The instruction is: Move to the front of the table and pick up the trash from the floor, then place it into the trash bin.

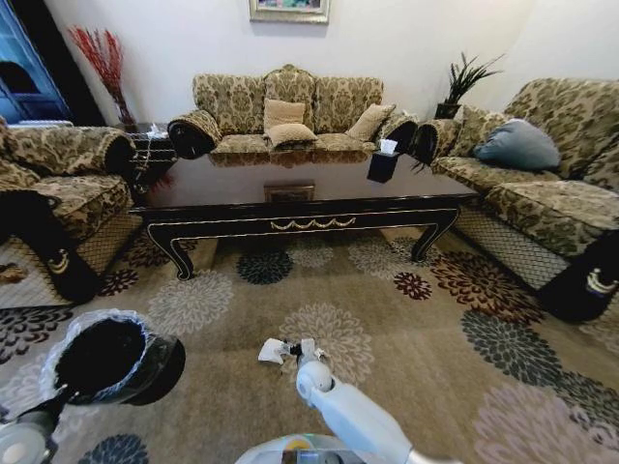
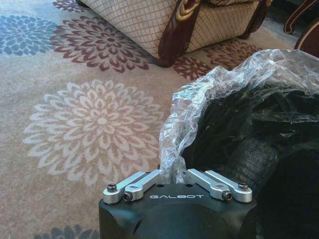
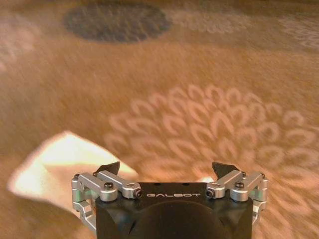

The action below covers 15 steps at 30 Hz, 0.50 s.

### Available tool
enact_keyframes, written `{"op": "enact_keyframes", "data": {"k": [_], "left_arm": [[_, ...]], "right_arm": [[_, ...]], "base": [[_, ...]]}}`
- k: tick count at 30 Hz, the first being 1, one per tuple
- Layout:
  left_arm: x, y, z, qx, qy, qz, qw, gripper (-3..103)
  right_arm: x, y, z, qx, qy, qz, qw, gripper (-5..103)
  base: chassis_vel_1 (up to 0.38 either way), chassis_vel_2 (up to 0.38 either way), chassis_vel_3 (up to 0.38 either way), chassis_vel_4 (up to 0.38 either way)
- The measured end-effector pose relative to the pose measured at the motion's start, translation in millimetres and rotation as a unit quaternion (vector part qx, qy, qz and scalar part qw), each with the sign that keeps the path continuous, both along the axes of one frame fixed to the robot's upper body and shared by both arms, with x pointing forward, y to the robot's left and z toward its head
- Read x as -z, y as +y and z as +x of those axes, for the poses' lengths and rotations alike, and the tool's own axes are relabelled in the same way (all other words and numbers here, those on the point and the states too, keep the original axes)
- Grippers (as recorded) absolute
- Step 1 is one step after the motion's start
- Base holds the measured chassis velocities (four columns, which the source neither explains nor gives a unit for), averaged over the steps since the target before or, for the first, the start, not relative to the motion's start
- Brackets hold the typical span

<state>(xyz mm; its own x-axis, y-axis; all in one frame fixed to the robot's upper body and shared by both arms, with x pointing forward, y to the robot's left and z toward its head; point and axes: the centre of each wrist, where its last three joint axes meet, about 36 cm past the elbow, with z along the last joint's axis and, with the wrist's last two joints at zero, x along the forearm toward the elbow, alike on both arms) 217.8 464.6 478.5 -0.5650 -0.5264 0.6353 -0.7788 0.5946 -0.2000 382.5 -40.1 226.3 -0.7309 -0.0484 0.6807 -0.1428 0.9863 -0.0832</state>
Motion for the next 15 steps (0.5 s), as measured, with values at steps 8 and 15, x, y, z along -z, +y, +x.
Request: {"op": "enact_keyframes", "data": {"k": [8,15], "left_arm": [[1,-8,2,0.009,-0.004,-0.006,0.9999,2],[-1,-12,2,0.014,-0.005,-0.004,0.9999,2]], "right_arm": [[31,-27,14,0.007,0.011,-0.05,0.999,100],[38,-48,19,-0.006,0.037,-0.028,0.999,103]], "base": [[0.0,0.0,0.0,0.0],[0.0,0.0,0.0,0.0]]}}
